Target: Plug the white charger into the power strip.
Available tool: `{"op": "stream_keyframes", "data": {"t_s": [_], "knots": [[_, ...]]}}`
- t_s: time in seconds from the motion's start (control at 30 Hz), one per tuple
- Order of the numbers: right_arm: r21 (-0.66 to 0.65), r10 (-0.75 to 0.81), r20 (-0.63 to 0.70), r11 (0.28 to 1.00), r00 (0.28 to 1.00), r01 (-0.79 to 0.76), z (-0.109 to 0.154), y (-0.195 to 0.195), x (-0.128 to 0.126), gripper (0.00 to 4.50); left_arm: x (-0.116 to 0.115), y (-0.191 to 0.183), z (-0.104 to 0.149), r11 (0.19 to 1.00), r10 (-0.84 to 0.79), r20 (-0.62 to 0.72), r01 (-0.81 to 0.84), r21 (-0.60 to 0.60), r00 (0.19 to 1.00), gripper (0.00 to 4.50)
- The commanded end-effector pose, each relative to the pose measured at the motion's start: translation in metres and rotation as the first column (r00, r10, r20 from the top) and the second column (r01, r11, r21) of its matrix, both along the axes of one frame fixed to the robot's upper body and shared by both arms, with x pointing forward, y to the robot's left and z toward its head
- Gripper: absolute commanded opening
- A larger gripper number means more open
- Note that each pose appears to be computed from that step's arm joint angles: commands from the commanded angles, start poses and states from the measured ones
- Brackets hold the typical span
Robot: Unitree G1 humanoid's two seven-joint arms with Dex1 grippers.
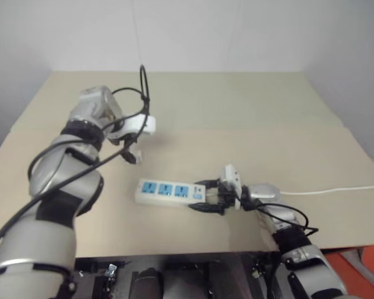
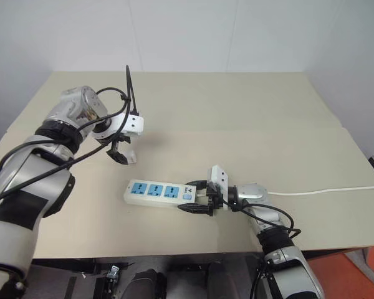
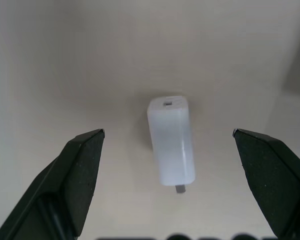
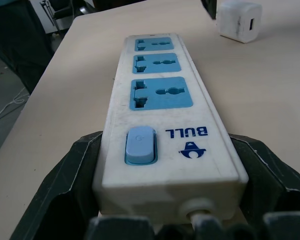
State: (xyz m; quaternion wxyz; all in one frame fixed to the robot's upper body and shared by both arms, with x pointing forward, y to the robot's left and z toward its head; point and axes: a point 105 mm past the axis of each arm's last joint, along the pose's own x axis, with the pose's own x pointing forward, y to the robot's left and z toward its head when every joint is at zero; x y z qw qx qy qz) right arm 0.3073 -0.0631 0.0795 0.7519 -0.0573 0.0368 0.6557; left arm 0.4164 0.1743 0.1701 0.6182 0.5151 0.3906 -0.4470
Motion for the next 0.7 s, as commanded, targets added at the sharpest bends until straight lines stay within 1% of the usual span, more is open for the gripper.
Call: {"op": "stream_keyframes", "data": {"t_s": [0.03, 0.13, 0.23, 0.4, 0.5, 0.7], "knots": [[-0.043, -0.016, -0.058, 0.999, 0.998, 0.013, -0.016, 0.001, -0.006, 3.44, 0.007, -0.005, 0.011, 0.999, -0.022, 0.062, 0.02, 0.045, 0.998, 4.5], [-0.039, -0.03, -0.06, 0.999, 0.998, 0.028, -0.017, 0.002, -0.007, 3.44, 0.009, -0.01, 0.007, 0.997, -0.038, 0.067, 0.033, 0.072, 0.997, 4.5], [-0.036, -0.04, -0.061, 0.999, 0.997, 0.038, -0.018, 0.003, -0.008, 3.44, 0.01, -0.017, 0.005, 0.998, -0.038, 0.066, 0.034, 0.061, 0.997, 4.5], [-0.031, -0.056, -0.059, 0.998, 0.997, 0.055, -0.019, 0.004, -0.01, 3.44, 0.011, -0.026, 0.002, 0.995, -0.054, 0.072, 0.048, 0.082, 0.996, 4.5], [-0.028, -0.064, -0.061, 0.998, 0.996, 0.063, -0.019, 0.005, -0.012, 3.44, 0.012, -0.025, -0.001, 0.992, -0.054, 0.077, 0.045, 0.115, 0.996, 4.5], [-0.029, -0.083, -0.062, 0.996, 0.995, 0.081, -0.02, 0.003, -0.013, 3.44, 0.012, -0.024, -0.007, 0.991, -0.048, 0.069, 0.039, 0.128, 0.996, 4.5]]}}
